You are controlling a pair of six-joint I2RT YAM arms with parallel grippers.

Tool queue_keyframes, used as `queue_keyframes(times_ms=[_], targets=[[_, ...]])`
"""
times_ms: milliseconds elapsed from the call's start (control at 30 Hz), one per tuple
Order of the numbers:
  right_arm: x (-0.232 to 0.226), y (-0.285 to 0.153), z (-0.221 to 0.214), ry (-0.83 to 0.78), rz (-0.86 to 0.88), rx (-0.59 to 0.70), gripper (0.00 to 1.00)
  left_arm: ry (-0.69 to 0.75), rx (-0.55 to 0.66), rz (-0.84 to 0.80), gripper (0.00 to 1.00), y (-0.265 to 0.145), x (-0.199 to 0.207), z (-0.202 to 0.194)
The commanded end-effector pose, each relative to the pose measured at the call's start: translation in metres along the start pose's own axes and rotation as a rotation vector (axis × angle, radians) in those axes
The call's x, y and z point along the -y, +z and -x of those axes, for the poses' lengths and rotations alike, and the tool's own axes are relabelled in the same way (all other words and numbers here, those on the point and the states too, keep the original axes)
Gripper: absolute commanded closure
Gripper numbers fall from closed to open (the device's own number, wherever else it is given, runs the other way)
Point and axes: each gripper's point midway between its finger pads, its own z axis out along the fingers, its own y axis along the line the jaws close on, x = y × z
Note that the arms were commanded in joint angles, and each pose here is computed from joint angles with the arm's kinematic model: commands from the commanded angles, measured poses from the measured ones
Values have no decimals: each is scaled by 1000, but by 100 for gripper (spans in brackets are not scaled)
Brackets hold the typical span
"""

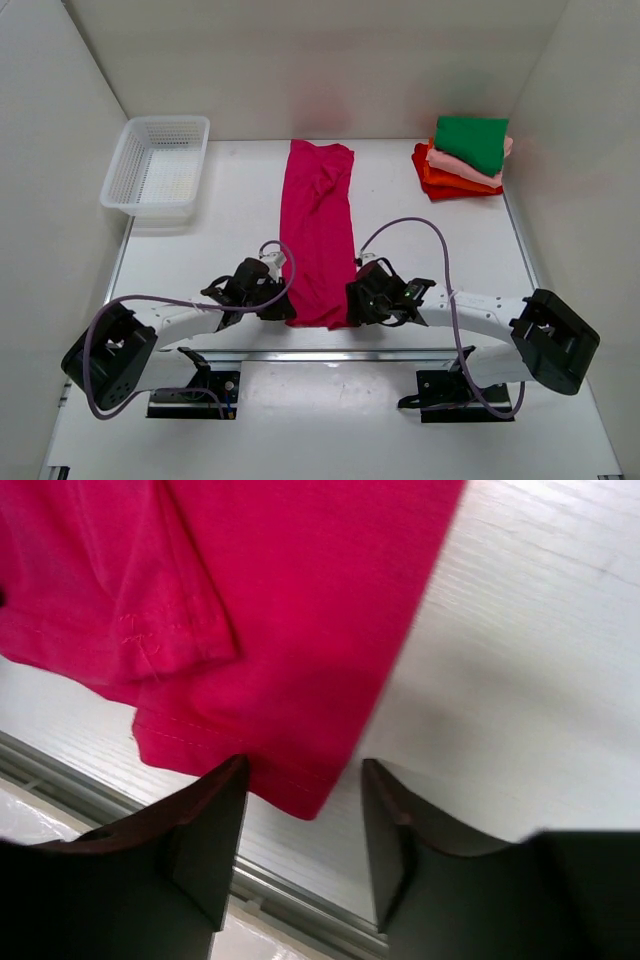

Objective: Fold and stack the t-shirts
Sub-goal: Grab the bottom of the folded rectangular tshirt with both arms, then fold the folded rectangular tshirt in 1/3 of the way

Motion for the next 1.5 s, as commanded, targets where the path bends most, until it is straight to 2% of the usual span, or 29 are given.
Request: queue_keyframes(times_ms=[0, 33, 67, 100, 133, 167, 400, 567, 700, 833, 933, 1000, 1067, 1200, 1267, 1467], targets=[[-5, 7, -5, 0, 14, -22, 55, 0, -93, 98, 77, -1, -26, -33], [-6, 8, -6, -5, 16, -26, 66, -12, -103, 109, 85, -4, -30, -36], [-7, 8, -11, -11, 29, -49, 74, -6, -114, 102, 89, -6, -29, -39], [-7, 8, -17, -18, 34, -64, 89, -1, -117, 105, 95, -9, -30, -39], [-8, 9, -22, -31, 33, -77, 97, 7, -131, 111, 100, -12, -31, -42], [-11, 7, -18, -33, 42, -69, 100, 14, -151, 99, 100, -16, -28, -46], [-28, -17, -36, -61, 128, -109, 100, 28, -185, 17, 100, -39, -13, -68], [-45, -40, -59, -88, 197, -159, 100, 44, -267, -16, 100, -52, 2, -95], [-52, -56, -63, -104, 225, -174, 100, 9, -236, -29, 100, -59, 8, -92], [-51, -66, -39, -112, 255, -144, 100, -26, -47, -30, 100, -70, 11, -37], [-46, -72, -1, -123, 269, -99, 100, -50, 33, -30, 98, -73, 13, 1], [-40, -74, 36, -128, 276, -40, 100, -32, 49, -33, 99, -72, 19, 18], [-36, -72, 56, -129, 289, -35, 100, -34, 74, -24, 97, -69, 26, 42], [-20, -68, 111, -141, 255, 37, 100, -47, 170, -14, 98, -63, 32, 97], [-20, -66, 136, -161, 265, 68, 100, -60, 214, -1, 98, -62, 27, 122], [-5, -40, 178, -178, 227, 69, 100, -80, 221, 59, 97, -45, 1, 164]])
